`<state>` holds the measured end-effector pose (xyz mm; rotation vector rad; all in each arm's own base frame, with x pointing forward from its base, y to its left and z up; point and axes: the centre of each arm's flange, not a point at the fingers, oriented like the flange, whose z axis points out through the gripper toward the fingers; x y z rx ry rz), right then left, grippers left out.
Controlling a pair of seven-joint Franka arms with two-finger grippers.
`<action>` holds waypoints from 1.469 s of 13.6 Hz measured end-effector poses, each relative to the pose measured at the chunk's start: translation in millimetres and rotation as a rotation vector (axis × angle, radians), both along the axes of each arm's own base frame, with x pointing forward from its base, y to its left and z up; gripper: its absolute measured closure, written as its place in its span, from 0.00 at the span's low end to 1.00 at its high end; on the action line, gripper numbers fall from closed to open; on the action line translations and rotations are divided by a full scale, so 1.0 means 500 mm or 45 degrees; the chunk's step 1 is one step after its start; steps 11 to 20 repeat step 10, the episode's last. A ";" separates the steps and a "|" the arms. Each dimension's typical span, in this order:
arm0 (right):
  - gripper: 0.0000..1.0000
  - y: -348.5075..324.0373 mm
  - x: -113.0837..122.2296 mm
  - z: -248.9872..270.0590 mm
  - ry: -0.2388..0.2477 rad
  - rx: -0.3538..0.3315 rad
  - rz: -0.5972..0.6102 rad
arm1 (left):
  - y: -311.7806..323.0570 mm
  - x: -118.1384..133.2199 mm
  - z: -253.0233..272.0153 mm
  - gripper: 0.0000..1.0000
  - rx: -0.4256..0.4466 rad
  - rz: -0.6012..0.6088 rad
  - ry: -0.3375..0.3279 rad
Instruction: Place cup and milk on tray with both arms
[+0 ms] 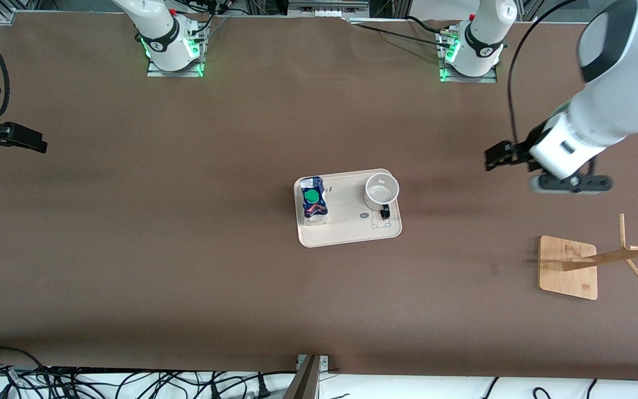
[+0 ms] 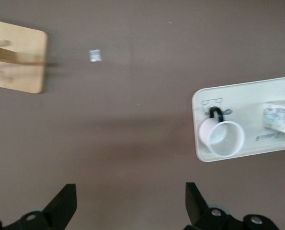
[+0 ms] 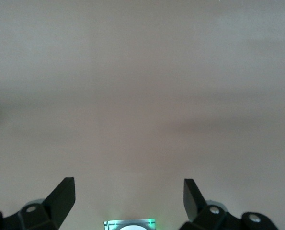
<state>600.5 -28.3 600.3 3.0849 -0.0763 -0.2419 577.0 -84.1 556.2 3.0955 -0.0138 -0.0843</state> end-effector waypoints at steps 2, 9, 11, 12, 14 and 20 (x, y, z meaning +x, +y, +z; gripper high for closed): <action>0.00 -0.007 -0.001 0.001 0.002 0.006 0.014 | 0.061 -0.023 0.025 0.00 0.035 -0.052 -0.022; 0.00 -0.015 -0.024 0.019 0.035 -0.002 0.035 | 0.133 -0.026 0.011 0.00 0.040 -0.016 -0.002; 0.00 -0.021 -0.028 0.018 0.050 -0.001 0.029 | 0.130 -0.026 0.011 0.00 0.040 -0.018 -0.003; 0.00 -0.021 -0.028 0.018 0.050 -0.001 0.029 | 0.130 -0.026 0.011 0.00 0.040 -0.018 -0.003; 0.00 -0.021 -0.028 0.018 0.050 -0.001 0.029 | 0.130 -0.026 0.011 0.00 0.040 -0.018 -0.003; 0.00 -0.021 -0.028 0.018 0.050 -0.001 0.029 | 0.130 -0.026 0.011 0.00 0.040 -0.018 -0.003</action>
